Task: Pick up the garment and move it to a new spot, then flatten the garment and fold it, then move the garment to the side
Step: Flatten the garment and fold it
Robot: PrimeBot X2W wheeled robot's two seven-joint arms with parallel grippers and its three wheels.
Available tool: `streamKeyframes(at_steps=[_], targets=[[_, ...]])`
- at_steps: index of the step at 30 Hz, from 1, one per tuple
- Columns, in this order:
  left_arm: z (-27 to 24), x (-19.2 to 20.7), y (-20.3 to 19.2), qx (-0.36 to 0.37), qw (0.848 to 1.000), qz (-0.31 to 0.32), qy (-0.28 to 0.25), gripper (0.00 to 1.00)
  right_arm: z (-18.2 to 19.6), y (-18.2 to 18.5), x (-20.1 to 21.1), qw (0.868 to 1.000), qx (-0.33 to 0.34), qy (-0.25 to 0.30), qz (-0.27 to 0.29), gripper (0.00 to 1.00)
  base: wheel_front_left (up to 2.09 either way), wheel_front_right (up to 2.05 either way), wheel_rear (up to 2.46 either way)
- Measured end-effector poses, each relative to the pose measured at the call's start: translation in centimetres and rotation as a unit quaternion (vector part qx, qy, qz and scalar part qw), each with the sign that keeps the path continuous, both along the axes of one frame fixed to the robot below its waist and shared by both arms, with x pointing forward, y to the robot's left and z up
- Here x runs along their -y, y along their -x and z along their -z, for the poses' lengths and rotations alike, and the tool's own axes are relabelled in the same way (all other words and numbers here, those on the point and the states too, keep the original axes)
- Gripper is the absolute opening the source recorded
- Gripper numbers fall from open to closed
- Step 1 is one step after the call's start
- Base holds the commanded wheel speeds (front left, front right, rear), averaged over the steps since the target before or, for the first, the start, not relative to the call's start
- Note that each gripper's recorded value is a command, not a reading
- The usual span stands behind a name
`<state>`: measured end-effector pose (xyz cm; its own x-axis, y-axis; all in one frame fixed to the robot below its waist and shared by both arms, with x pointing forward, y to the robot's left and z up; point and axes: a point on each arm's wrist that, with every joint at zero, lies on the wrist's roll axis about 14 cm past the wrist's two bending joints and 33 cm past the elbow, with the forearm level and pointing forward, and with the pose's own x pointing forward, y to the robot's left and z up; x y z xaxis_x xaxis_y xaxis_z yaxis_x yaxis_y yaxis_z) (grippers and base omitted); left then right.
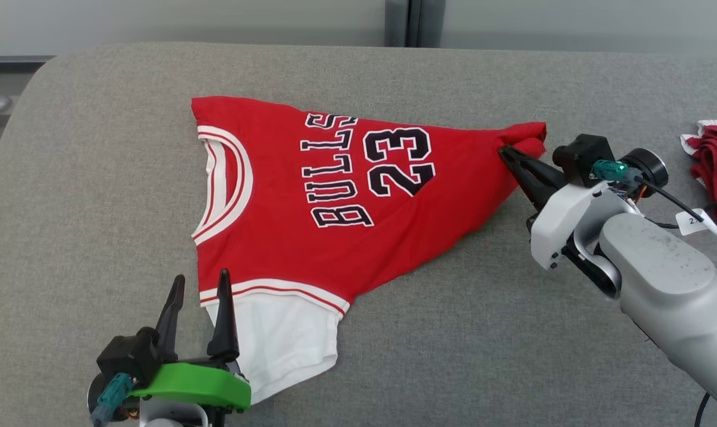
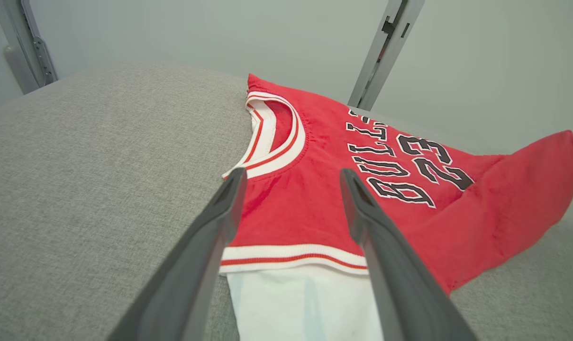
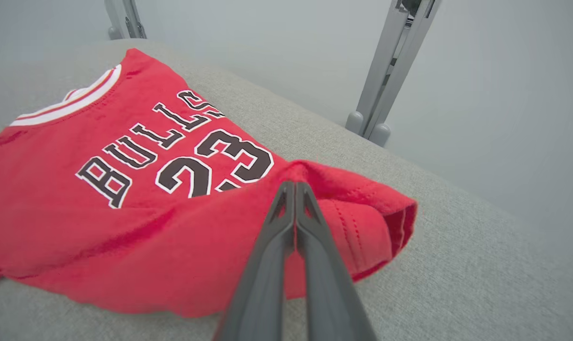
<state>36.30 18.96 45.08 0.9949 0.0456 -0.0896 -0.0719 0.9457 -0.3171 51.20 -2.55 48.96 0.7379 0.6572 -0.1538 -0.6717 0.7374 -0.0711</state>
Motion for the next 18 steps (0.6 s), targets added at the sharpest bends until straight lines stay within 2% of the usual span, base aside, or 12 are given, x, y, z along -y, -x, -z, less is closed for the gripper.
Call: streamKeyframes(at_steps=[6,9,14,18], targets=[[-0.7,0.0,0.6,0.011,1.0,-0.002,0.0,1.0,-5.5,2.0,-1.3,0.996,0.074,-0.048,-0.033,0.0,0.0,0.0,0.0],[-1.1,0.2,0.7,0.017,1.0,0.001,-0.001,1.0,-6.8,2.9,-1.4,0.994,0.093,-0.05,-0.04,0.0,0.0,0.0,0.0],[-1.5,0.1,0.9,0.022,1.0,-0.001,0.0,1.0,-6.1,3.2,-2.9,0.996,0.069,-0.024,-0.052,0.0,0.0,0.0,0.0],[-1.5,-0.3,0.7,0.022,1.0,-0.007,0.003,1.0,-2.3,3.2,-4.7,0.998,0.008,0.013,-0.065,0.0,0.0,0.0,0.0]])
